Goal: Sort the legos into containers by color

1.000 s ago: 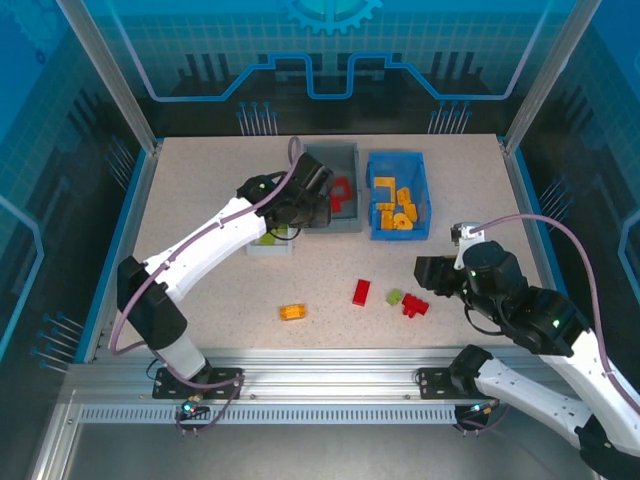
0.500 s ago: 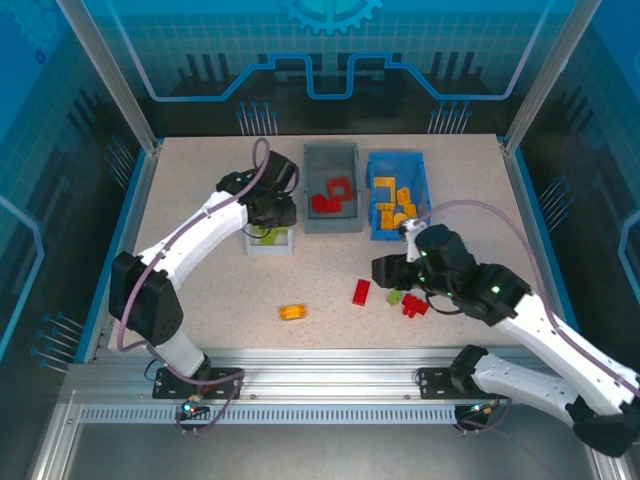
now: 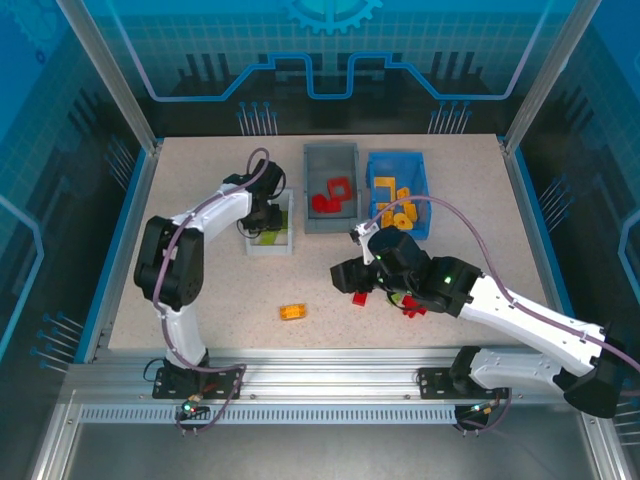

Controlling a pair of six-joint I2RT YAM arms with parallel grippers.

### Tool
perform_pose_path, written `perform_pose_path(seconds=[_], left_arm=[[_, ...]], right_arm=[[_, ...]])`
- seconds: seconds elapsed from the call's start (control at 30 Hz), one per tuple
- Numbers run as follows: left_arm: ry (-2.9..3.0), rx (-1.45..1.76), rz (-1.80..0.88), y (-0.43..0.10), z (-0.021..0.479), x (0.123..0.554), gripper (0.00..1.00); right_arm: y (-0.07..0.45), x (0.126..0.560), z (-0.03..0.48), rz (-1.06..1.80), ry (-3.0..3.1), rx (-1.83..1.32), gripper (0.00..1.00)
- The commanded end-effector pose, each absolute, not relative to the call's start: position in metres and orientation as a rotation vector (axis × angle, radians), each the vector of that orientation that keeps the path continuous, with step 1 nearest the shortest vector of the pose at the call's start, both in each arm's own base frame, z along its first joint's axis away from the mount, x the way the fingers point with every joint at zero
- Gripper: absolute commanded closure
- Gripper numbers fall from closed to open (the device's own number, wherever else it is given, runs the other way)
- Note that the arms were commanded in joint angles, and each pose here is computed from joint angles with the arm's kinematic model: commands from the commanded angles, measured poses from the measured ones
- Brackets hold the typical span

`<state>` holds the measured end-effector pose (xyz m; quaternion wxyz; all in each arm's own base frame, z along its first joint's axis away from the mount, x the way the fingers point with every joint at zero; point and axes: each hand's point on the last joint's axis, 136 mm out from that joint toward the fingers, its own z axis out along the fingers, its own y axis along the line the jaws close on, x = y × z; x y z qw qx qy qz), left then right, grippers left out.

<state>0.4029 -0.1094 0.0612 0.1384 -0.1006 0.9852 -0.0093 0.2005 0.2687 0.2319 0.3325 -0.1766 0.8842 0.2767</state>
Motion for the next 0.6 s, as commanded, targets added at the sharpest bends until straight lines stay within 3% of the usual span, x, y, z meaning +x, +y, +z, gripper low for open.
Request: perform_pose_path(seconds=[0.0, 0.1, 0.2, 0.57], left_arm=[[2.825, -0.263, -0.075, -0.116, 0.067, 0.416, 0.64], [2.828, -0.28, -0.085, -0.116, 0.068, 0.412, 0.5], [2.795, -0.287, -0.114, -0.117, 0.086, 0.408, 0.44], [2.623, -0.302, -0.384, -0.136, 0.173, 0.378, 0.43]], right_arm=[[0.27, 0.202, 0.245, 0.737, 2.268, -0.441, 0.41], [0.269, 0.202, 0.24, 0.731, 2.278, -0.434, 0.4], [0.265, 0.204, 0.232, 0.689, 2.307, -0.416, 0.39], [0.208, 0.201, 0.153, 0.267, 2.633, -0.003, 0.41]])
